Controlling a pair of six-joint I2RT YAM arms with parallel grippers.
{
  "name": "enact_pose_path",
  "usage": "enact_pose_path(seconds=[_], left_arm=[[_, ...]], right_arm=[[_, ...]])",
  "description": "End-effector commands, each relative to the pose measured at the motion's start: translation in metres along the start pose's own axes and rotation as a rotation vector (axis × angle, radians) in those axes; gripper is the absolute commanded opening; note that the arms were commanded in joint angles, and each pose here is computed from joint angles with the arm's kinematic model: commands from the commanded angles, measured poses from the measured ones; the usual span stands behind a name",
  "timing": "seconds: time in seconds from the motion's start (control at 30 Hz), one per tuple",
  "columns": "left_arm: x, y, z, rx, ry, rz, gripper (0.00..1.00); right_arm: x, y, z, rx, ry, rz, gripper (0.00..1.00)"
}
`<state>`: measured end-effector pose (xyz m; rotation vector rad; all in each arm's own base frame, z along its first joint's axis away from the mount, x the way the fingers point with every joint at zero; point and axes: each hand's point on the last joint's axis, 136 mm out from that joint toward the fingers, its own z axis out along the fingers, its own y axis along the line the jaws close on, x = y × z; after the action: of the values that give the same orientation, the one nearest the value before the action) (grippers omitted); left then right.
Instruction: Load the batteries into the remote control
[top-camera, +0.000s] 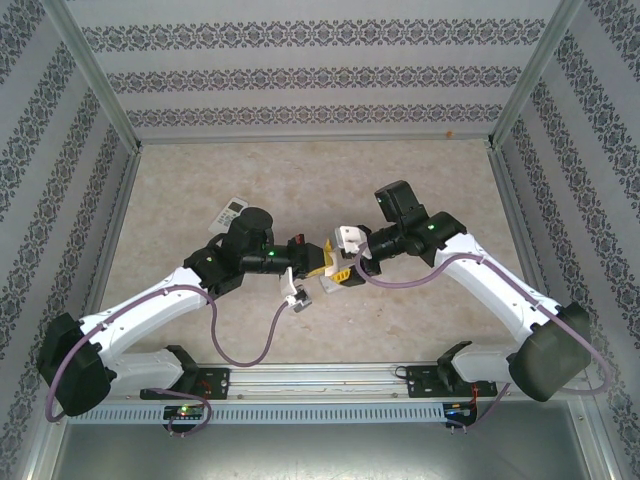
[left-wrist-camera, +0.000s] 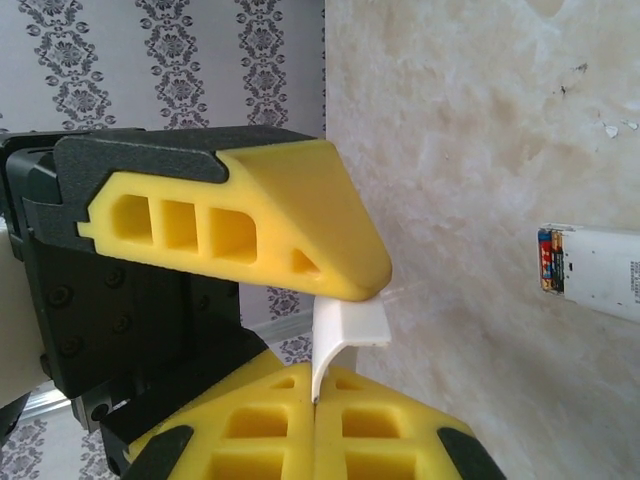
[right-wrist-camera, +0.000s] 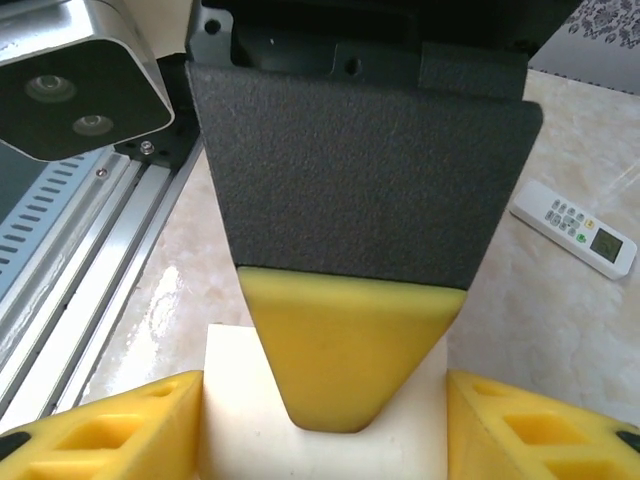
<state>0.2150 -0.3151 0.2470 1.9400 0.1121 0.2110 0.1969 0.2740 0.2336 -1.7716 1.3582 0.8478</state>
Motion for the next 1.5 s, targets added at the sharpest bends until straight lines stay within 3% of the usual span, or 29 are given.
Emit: enact_pose_path(seconds=[0.0, 0.07, 0.23, 0.33, 0.4, 0.5, 0.6, 0.73, 0.9, 1.17, 1.47], left_arm=[[-0.006, 0.030, -0.004, -0.100, -0.012, -0.003, 0.42], [-0.007, 0.034, -0.006, -0.127, 0.005, -0.063, 0.65], [-0.013, 0.019, -0.025, -0.072, 0.066, -0.257, 0.81], [-0.006, 0.016, -0.045, -0.133, 0.163, -0.644, 0.86], [0.004, 0.015, -0.061, -0.232, 0.233, -1.012, 0.86], [0.015, 0.002, -0.076, -0.440, 0.257, -1.430, 0.83], [0.027, -0.024, -0.085, -0.642, 0.261, -1.749, 0.84], [0.020, -0.039, -0.086, -0.662, 0.223, -1.841, 0.88], [0.018, -0.049, -0.087, -0.606, 0.293, -1.783, 0.94], [0.018, -0.048, -0.080, -0.630, 0.239, -1.765, 0.96], [0.022, -0.053, -0.076, -0.622, 0.269, -1.727, 0.99]], right_arm=[[-0.004, -0.004, -0.004, 0.027, 0.030, -0.069, 0.57], [-0.001, -0.009, -0.006, 0.045, 0.053, -0.084, 0.56], [0.024, -0.025, -0.012, 0.086, 0.151, -0.105, 0.55], [0.059, -0.034, -0.012, 0.100, 0.287, -0.128, 0.56], [0.089, -0.038, -0.011, 0.085, 0.406, -0.162, 0.57], [0.130, -0.041, -0.007, 0.044, 0.550, -0.189, 0.57], [0.157, -0.040, 0.000, -0.011, 0.620, -0.183, 0.57], [0.186, -0.037, 0.004, -0.073, 0.703, -0.158, 0.57], [0.216, -0.031, 0.006, -0.139, 0.759, -0.125, 0.57], [0.238, -0.035, 0.012, -0.177, 0.802, -0.123, 0.57], [0.249, -0.037, 0.019, -0.203, 0.806, -0.115, 0.58]])
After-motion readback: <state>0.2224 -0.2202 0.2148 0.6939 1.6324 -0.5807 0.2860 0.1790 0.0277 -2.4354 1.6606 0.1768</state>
